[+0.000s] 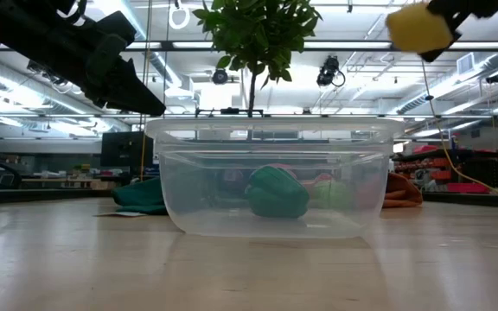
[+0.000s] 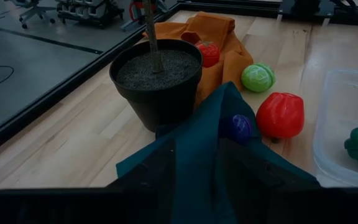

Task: Pick and placing Produce into tupperware
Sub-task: Put the lemon into the transparent bin, then put the tomato into the transparent bin

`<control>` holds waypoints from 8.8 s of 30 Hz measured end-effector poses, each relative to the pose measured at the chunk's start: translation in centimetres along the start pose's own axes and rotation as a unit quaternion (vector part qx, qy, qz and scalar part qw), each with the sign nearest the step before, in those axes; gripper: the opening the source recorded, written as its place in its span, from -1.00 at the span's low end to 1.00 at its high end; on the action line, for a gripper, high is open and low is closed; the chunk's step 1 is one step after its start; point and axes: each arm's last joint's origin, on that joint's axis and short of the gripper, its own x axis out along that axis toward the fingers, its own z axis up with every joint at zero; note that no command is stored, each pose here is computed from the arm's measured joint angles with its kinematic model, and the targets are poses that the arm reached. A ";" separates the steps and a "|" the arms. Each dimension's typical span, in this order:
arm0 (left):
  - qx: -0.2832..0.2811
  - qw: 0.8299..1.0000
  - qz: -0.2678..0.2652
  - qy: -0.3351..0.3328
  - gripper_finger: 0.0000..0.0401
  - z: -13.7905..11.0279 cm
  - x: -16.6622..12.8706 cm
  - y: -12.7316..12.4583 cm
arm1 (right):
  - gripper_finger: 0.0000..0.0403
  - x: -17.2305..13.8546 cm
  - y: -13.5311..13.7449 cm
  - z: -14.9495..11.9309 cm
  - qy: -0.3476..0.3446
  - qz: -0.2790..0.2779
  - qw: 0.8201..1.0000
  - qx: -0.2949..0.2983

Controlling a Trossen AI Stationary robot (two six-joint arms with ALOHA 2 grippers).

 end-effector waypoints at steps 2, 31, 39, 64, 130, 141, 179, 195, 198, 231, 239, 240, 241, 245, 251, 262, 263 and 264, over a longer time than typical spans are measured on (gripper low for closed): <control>0.000 1.000 0.000 0.000 -0.33 0.0 0.0 0.0 | -0.33 1.6 0.0 -0.5 -0.007 -0.006 1.000 -0.017; 0.002 1.000 0.000 0.000 -0.35 0.0 0.0 0.0 | -0.33 14.8 -0.5 1.3 -0.012 0.047 0.992 -0.113; 0.002 1.000 0.000 0.000 -0.32 0.0 0.0 0.0 | -0.33 17.2 -1.8 1.9 0.013 0.075 0.991 -0.108; 0.002 1.000 0.000 0.001 -0.35 0.0 0.0 0.0 | -0.24 18.9 -2.4 1.0 0.048 0.070 0.991 -0.105; 0.005 1.000 0.000 0.001 -0.31 0.0 0.0 0.0 | 0.01 18.4 -2.7 0.8 0.090 0.026 0.989 -0.115; 0.006 1.000 -0.002 0.008 -0.34 -0.2 0.0 0.0 | -0.06 14.6 -1.3 5.0 0.204 -0.058 0.969 -0.124; 0.007 1.000 -0.010 0.012 -0.31 -0.2 0.0 0.0 | -0.13 1.0 -11.2 -4.2 -0.102 -0.385 0.899 0.184; 0.007 1.000 -0.008 0.012 -0.32 -0.2 0.0 0.0 | -0.13 -0.2 -19.1 -4.4 -0.070 -0.295 0.917 0.260; 0.008 1.000 -0.009 0.012 -0.30 -0.2 0.0 0.0 | -0.13 0.6 -19.7 -4.2 -0.074 -0.242 0.933 0.257; 0.008 1.000 -0.008 0.013 -0.33 -0.2 0.0 0.0 | 0.75 5.8 -20.5 -3.0 0.031 -0.249 0.968 0.032; 0.009 1.000 -0.009 0.013 -0.30 -0.2 0.0 0.0 | 0.66 7.7 -21.5 -4.0 0.049 -0.248 0.967 0.037; 0.009 1.000 -0.008 0.013 -0.30 -0.2 0.0 0.0 | 0.65 7.9 -21.6 -4.1 0.049 -0.248 0.967 0.037; 0.009 1.000 -0.008 0.013 -0.31 -0.2 0.0 0.0 | 0.63 8.0 -21.7 -4.2 0.051 -0.248 0.967 0.038; 0.009 1.000 -0.008 0.015 -0.33 -0.3 0.0 0.1 | 0.58 8.6 -21.9 -4.6 0.058 -0.247 0.966 0.042; 0.009 1.000 -0.008 0.015 -0.30 -0.3 0.0 0.1 | 0.46 9.0 -22.1 -4.9 0.059 -0.247 0.966 0.054; 0.010 1.000 -0.008 0.015 -0.31 -0.3 0.0 0.1 | 0.14 8.9 -22.2 -4.6 0.042 -0.248 0.966 0.055; 0.010 1.000 -0.008 0.015 -0.32 -0.3 0.0 0.1 | 0.12 8.9 -22.2 -4.6 0.042 -0.247 0.966 0.055; 0.009 1.000 -0.008 0.015 -0.32 -0.3 0.0 0.1 | 0.09 8.9 -22.2 -4.6 0.042 -0.247 0.967 0.055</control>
